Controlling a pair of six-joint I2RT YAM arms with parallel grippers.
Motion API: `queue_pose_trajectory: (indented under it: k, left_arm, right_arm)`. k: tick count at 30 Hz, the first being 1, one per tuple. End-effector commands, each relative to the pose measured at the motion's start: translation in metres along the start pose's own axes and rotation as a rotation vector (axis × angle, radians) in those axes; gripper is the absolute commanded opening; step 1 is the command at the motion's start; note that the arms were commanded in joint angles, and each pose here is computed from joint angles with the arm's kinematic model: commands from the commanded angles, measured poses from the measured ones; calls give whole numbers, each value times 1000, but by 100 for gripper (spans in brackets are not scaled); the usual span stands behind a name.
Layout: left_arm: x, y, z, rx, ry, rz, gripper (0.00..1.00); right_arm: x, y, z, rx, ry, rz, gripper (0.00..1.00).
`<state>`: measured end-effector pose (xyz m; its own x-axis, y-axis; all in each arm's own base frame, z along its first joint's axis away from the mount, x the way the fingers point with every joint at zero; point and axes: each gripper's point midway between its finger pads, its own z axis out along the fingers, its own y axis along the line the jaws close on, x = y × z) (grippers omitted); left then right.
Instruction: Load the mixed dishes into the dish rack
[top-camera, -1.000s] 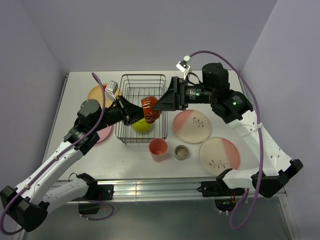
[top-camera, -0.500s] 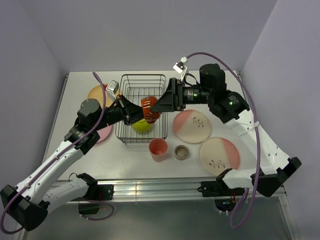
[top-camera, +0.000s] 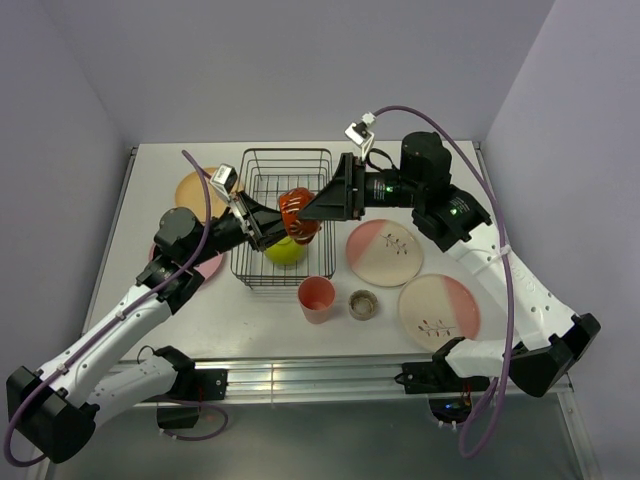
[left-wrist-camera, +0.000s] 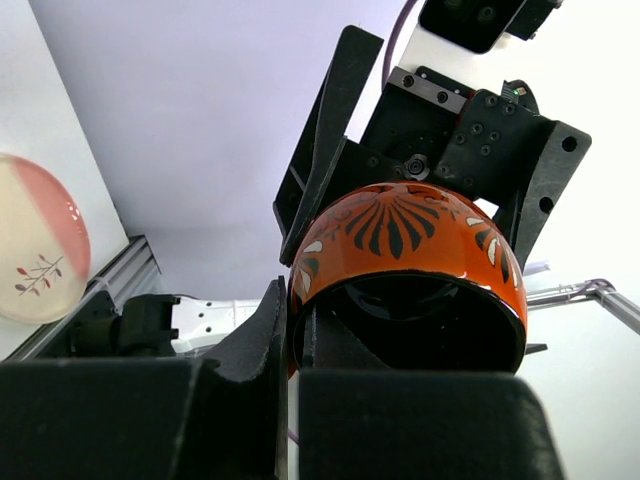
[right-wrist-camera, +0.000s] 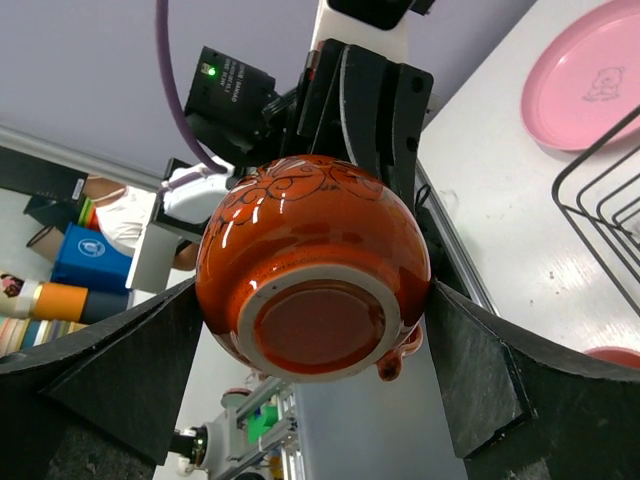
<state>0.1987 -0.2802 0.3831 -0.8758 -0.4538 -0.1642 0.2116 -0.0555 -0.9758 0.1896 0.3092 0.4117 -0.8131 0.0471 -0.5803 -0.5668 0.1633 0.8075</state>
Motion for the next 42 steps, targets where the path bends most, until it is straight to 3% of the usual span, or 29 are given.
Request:
queue_pose_trajectory:
  k: [1,14,19,20,22,23,24,25,26,30,31,34,37,41,42]
  left_arm:
    - [6,-79,-15,264,4,55,0]
    - [4,-75,-14,279,1,-3,0]
    - [4,-74,-12,269,16,-5,0]
    - [5,-73,-12,269,20,-8,0]
    - [4,-70,-11,254,23,-15,0]
    - [3,-69,-11,249,22,-18,0]
    - [2,-66,-12,240,23,-26,0]
    - [0,-62,-12,230,16,-34,8]
    - [-1,-61,-13,229,13,-46,15]
    - [-7,-48,-21,212,-15,-84,48]
    - [-11,-45,-22,204,-28,-88,67]
    - [-16,-36,-28,185,-50,-123,85]
    - [-22,-26,-33,153,-77,-137,99]
    - [-33,-6,-43,13,-146,-134,99]
    - [-39,16,-48,-90,-179,-181,99]
  right_arm:
    - [8,7,4,-64,44,-38,94]
    - [0,18,10,-151,31,-54,96]
    - [0,18,11,-155,30,-46,90]
    - [-1,18,10,-154,23,-52,87]
    - [-2,20,11,-161,24,-51,64]
    - [-3,20,11,-157,22,-53,38]
    - [-4,20,11,-156,21,-56,23]
    - [-4,20,11,-152,26,-52,8]
    - [-4,19,12,-147,24,-58,0]
    - [-4,18,11,-135,13,-61,0]
    - [-5,18,10,-136,11,-62,0]
    - [-6,16,11,-122,12,-66,0]
    - [-9,10,13,-94,9,-65,0]
    - [-12,-5,19,-47,16,-57,0]
    - [-13,-11,21,-23,15,-46,0]
